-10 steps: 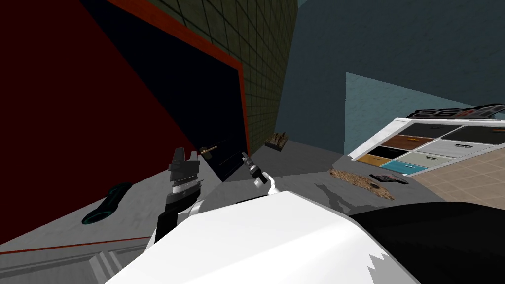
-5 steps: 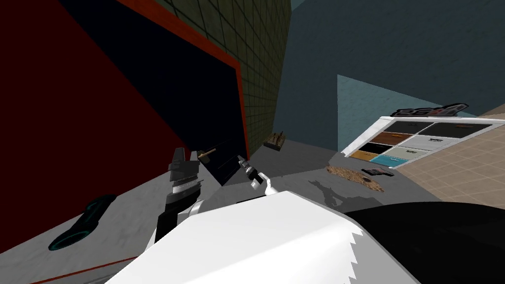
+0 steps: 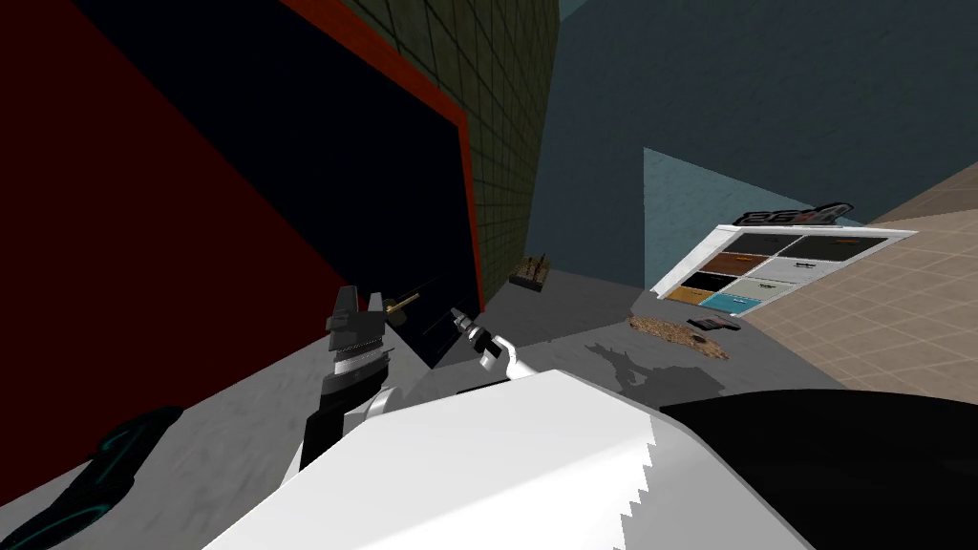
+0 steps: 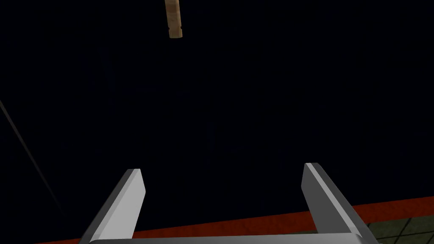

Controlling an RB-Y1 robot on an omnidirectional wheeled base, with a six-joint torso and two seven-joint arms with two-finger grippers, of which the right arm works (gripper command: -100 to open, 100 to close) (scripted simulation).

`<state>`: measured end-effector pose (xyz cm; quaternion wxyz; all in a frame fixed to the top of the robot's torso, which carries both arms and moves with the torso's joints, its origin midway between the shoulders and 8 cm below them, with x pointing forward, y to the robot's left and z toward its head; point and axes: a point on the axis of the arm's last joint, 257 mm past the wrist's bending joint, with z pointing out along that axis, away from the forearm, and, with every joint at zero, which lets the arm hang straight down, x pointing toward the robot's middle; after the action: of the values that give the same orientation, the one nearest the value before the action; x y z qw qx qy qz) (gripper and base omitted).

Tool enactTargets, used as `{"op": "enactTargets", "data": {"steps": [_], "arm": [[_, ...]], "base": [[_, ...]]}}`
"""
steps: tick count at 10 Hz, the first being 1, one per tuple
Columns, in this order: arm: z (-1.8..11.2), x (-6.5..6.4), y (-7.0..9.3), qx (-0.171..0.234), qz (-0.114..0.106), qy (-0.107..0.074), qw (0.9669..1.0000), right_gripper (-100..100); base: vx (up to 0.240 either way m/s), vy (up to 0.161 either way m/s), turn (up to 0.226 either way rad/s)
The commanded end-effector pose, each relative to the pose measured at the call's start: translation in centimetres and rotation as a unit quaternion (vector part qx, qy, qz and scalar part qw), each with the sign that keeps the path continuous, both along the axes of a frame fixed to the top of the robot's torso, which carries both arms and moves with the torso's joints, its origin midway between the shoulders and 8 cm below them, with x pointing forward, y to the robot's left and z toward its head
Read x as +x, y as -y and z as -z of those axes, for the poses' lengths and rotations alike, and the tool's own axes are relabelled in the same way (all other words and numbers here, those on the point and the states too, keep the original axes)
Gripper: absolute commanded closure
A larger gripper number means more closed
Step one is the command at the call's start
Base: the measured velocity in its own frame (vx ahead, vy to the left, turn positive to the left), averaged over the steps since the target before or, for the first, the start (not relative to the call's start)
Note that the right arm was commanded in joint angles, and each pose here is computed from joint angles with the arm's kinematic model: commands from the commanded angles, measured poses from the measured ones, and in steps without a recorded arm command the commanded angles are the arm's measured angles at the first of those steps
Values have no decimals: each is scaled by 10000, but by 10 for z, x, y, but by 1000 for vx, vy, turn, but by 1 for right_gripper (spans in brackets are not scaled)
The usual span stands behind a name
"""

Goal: Pull the door open

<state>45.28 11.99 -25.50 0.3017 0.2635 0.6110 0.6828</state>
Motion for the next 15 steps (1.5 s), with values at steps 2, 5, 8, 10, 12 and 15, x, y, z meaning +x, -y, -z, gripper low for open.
{"op": "enactTargets", "data": {"steps": [2,5,8,10,12,15], "arm": [[12,-5,-15,-111,-176,-139,9997,-100],[26,-14,-36,-254,-402,-295,9984,-100],[33,-19,-47,-327,-519,-369,9974,-100],[36,-22,-54,-367,-587,-410,9968,-100],[37,-22,-55,-370,-596,-414,9967,-100],[50,-16,-37,-544,-545,-437,9961,-100]], "base": [[87,183,-92],[100,220,-59],[65,211,-71],[74,203,-27],[36,127,-14],[-88,-115,-27]]}}
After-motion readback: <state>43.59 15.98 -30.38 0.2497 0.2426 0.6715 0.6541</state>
